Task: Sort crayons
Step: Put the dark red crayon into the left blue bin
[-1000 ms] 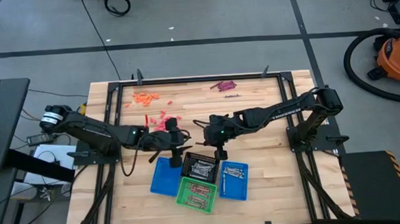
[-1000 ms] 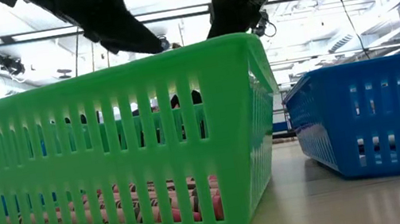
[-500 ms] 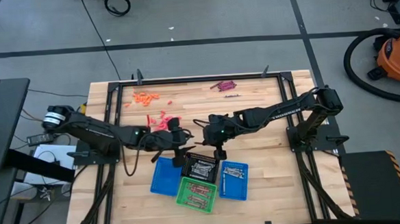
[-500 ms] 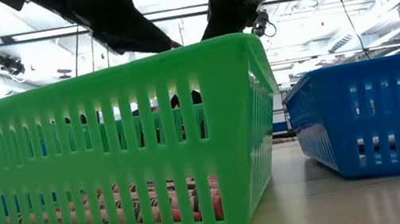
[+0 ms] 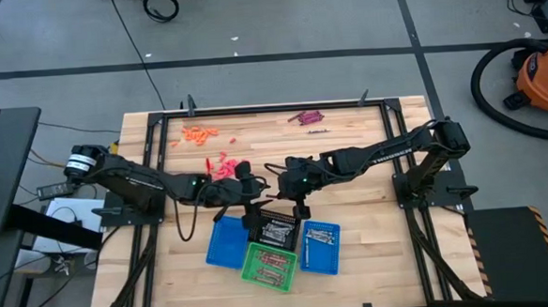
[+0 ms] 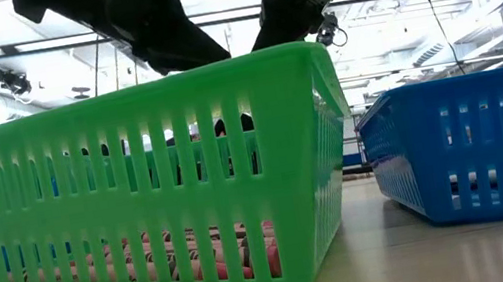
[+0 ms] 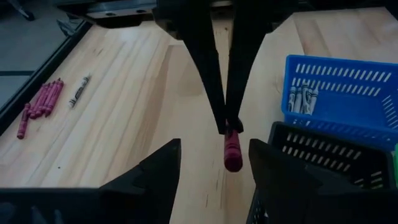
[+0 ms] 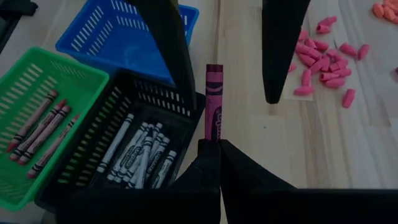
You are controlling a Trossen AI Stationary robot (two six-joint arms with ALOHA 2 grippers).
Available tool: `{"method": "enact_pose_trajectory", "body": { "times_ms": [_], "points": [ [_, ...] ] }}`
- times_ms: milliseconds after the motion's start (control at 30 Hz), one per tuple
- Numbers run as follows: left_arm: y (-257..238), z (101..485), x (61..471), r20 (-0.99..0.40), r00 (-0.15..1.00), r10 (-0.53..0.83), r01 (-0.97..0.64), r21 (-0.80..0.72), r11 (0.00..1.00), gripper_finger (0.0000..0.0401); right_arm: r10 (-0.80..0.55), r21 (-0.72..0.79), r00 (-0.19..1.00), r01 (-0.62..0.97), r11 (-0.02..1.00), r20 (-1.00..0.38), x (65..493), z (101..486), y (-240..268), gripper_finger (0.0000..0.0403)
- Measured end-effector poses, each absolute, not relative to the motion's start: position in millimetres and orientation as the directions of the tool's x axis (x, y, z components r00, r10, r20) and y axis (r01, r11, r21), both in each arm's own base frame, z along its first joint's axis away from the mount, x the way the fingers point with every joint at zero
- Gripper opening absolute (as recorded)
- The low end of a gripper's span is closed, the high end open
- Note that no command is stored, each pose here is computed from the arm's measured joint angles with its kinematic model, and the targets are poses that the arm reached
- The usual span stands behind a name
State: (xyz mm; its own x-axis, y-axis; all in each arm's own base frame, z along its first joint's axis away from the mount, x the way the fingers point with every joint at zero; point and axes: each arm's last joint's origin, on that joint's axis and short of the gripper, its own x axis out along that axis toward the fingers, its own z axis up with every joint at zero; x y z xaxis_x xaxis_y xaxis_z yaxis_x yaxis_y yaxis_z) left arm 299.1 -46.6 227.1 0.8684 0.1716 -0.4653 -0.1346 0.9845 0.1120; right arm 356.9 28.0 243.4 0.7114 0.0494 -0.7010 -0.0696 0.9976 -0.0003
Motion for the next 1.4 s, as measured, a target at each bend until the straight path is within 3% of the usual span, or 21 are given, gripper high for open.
{"method": "enact_pose_trajectory", "body": {
  "times_ms": [300,833,1267,1400],
  "points": [
    [-45,227,301,-0.452,0.875,0.175,-0.142,0.107,0.984,0.016,0.049,-0.002,0.712,-0.071,0.997,-0.701,357,243,28,0.0007],
    [-39,227,302,-0.464,0.875,0.14,-0.113,0.084,0.99,0.0027,0.033,-0.013,0.711,-0.059,0.998,-0.702,357,243,27,0.0008],
    [-38,224,301,-0.49,0.857,0.157,-0.117,0.11,0.987,0.0034,0.017,-0.018,0.731,-0.04,0.999,-0.683,350,255,27,0.0087],
    [-38,225,296,-0.522,0.84,0.146,-0.115,0.091,0.989,0.0035,-0.028,-0.037,0.689,0.002,0.999,-0.724,343,255,25,0.0101]
  ]
}}
